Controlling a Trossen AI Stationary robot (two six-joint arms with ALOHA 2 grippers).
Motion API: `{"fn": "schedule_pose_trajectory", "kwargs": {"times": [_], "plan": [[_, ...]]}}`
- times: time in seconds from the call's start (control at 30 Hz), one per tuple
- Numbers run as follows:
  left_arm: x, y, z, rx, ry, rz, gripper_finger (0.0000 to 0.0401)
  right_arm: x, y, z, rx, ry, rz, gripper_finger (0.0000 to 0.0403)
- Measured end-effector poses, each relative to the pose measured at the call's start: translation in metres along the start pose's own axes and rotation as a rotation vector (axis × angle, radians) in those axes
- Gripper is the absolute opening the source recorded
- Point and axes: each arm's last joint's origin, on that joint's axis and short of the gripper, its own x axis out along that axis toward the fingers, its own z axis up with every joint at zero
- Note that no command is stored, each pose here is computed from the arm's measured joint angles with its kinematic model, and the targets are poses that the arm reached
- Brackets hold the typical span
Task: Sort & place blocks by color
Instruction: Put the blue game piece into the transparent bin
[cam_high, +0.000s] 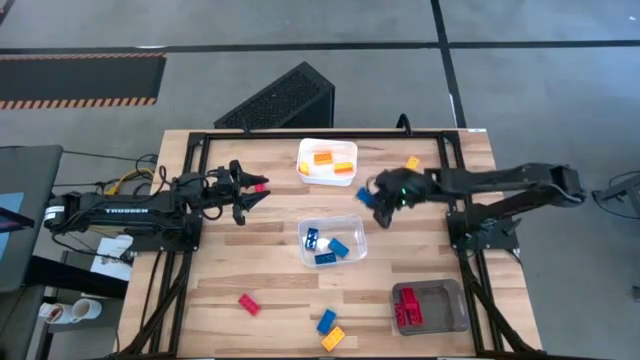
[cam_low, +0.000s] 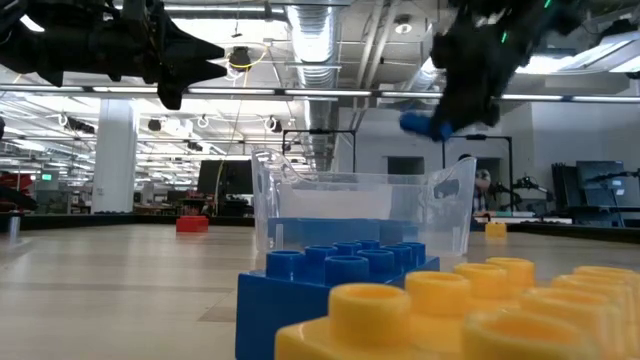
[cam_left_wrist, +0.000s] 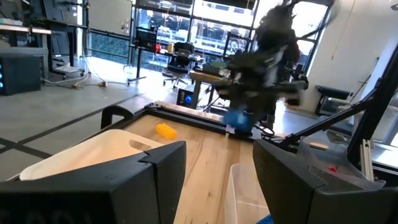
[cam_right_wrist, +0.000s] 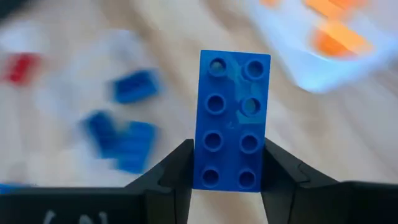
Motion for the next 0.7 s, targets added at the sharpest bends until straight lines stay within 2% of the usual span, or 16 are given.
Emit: {"fn": "schedule_pose_trajectory", "kwargs": {"times": [0.2,0.33,0.53,0.7], "plan": [[0.000,0.000,-0.001,-0.017,0.010,-0.001,0.0174,-0.018,0.056,0.004,-0.060,-0.111,0.088,0.0134],[0.000,0.000,-0.002,-0.020,0.018,0.000,0.0174,-0.020,0.081,0.004,-0.093,-0.120,0.111,0.0146],[0.000,0.001,-0.006,-0.024,0.057,0.009,0.0174,0.013,0.104,-0.001,-0.151,-0.044,0.069,0.0158],[0.000,0.001,-0.006,-0.027,0.067,0.010,0.0174,0.048,0.111,-0.007,-0.184,0.070,0.055,0.0154]]}}
